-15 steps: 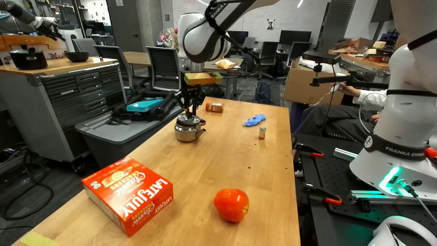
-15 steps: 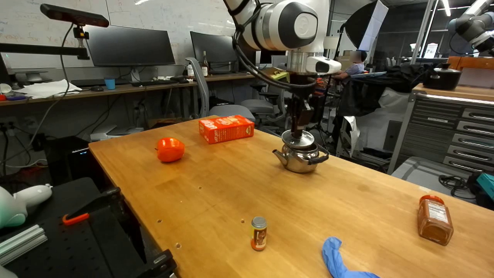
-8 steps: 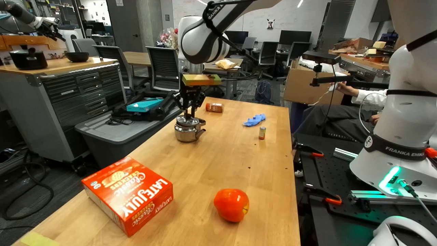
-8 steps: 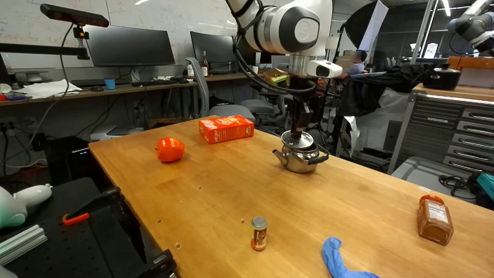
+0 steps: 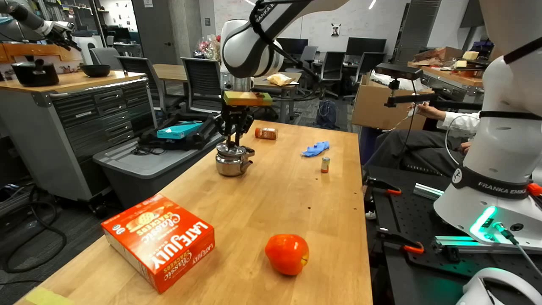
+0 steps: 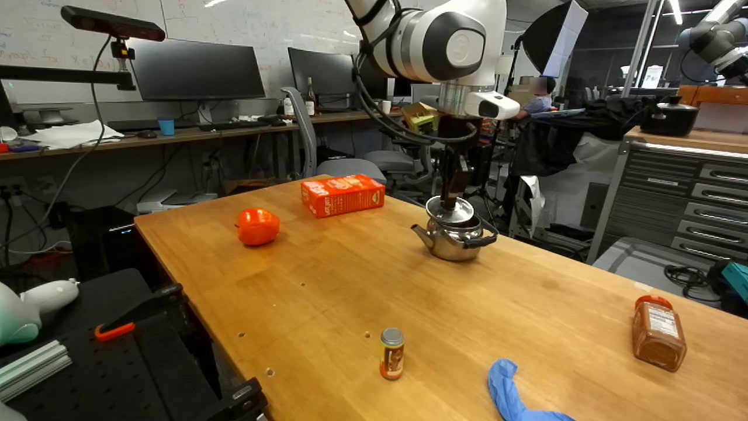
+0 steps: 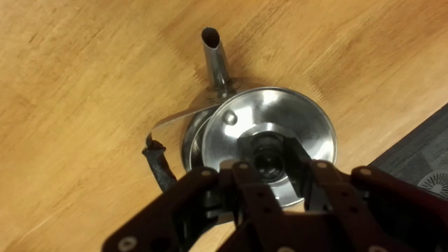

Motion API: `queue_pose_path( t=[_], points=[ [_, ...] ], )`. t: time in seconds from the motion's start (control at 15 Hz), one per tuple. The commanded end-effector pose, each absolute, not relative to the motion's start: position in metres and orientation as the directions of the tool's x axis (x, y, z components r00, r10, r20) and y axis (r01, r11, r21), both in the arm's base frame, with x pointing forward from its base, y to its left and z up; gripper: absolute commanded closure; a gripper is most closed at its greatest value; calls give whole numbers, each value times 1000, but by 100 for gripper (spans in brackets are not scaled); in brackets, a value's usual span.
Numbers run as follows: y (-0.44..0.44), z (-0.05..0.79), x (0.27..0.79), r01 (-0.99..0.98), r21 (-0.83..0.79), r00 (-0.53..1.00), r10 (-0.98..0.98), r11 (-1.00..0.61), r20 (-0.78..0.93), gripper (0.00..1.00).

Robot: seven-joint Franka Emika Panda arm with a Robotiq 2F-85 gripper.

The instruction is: Put the lid on the kettle

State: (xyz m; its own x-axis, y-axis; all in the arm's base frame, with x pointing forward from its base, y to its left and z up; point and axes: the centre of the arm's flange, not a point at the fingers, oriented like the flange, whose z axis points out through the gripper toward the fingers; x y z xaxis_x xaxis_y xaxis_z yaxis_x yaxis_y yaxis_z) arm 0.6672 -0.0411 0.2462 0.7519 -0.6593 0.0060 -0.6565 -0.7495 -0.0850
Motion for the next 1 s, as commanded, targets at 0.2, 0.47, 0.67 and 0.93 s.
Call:
queue_pose_path(
  t=[0.2,0.47,0.67,0.93],
  points=[
    [-48,238,672,-720,-20,694,-718,-694,-50,93],
    [-51,236,664,-759,66,640,-761,-648,-111,93],
    [-52,233,660,-772,122,608,-781,-624,-144,93],
    [-56,232,658,-766,193,601,-790,-613,-124,93]
  ],
)
